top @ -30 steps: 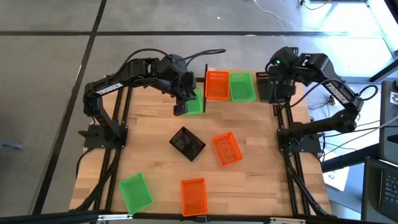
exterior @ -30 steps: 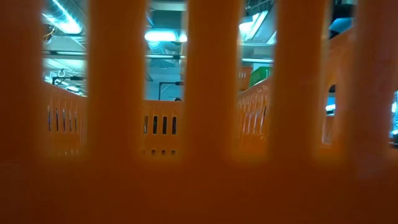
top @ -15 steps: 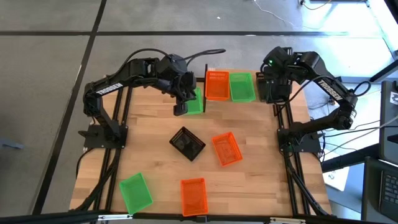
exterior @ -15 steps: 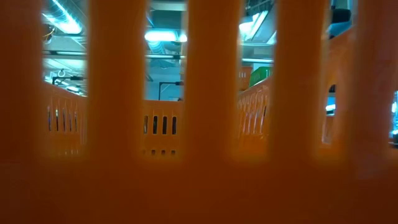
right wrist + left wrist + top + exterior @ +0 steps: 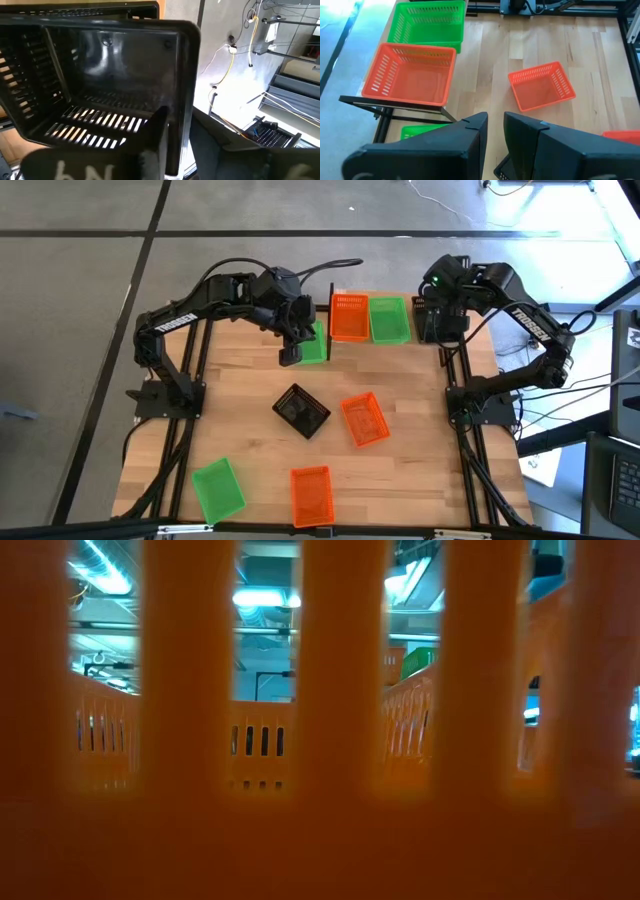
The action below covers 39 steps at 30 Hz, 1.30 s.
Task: Stack baskets on shelf by color
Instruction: Stack the bottom black bin on top of the black bin on the shelf, then adjust the orange bin on the shelf
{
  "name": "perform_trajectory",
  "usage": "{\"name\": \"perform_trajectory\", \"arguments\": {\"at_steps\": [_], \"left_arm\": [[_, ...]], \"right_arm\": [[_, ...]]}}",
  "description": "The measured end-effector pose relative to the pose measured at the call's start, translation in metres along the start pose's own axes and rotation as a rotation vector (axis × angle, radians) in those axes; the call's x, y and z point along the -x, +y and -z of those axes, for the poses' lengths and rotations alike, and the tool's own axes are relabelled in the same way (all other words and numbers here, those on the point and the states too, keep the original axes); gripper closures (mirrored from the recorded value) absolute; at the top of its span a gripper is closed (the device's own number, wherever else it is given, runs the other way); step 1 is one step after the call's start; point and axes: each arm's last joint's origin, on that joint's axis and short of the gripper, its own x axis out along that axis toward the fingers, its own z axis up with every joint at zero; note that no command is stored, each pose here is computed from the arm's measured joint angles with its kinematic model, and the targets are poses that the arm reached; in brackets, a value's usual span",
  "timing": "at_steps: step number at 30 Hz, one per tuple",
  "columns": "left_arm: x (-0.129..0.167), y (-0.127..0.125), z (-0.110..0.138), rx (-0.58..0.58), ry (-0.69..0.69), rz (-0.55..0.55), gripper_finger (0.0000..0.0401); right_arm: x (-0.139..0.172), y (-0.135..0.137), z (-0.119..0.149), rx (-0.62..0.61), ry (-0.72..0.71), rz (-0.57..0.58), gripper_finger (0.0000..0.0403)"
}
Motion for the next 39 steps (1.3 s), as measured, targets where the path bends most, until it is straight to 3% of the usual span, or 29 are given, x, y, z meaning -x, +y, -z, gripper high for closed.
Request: {"name": "perform_trajectory", "arguments": {"at_steps": [11, 17, 21, 25, 28, 30, 33, 39], "left_arm": [[0.0, 0.0, 0.0, 0.0, 0.0, -0.001, 0.0346], [0.0, 0.003, 0.003, 0.102, 0.033, -0.061, 0.0346], [-0.005, 0.006, 0.013, 0.233, 0.113, -0.089, 0.0346], [-0.026, 0.004, 0.031, 0.251, 0.24, -0.093, 0.0346], [-0.045, 0.001, 0.047, 0.177, 0.332, -0.061, 0.0346], [-0.061, -0.002, 0.057, 0.069, 0.37, -0.03, 0.0346], [-0.086, -0.007, 0.074, -0.064, 0.389, 0.008, 0.0346], [-0.124, -0.015, 0.106, -0.195, 0.406, 0.045, 0.0346]], "right_arm": [[0.014, 0.0, 0.011, 0.016, -0.017, 0.106, 0.0321], [0.028, 0.006, 0.022, -0.111, -0.09, 0.132, 0.0321], [0.043, 0.016, 0.031, -0.221, -0.245, 0.054, 0.0321], [0.056, 0.026, 0.037, -0.304, -0.455, -0.119, 0.0321], [0.064, 0.031, 0.039, -0.3, -0.57, -0.223, 0.0321], [0.067, 0.034, 0.04, -0.279, -0.617, -0.263, 0.0321], [0.07, 0.036, 0.039, -0.259, -0.642, -0.284, 0.0321], [0.071, 0.038, 0.038, -0.266, -0.649, -0.3, 0.0321]]}}
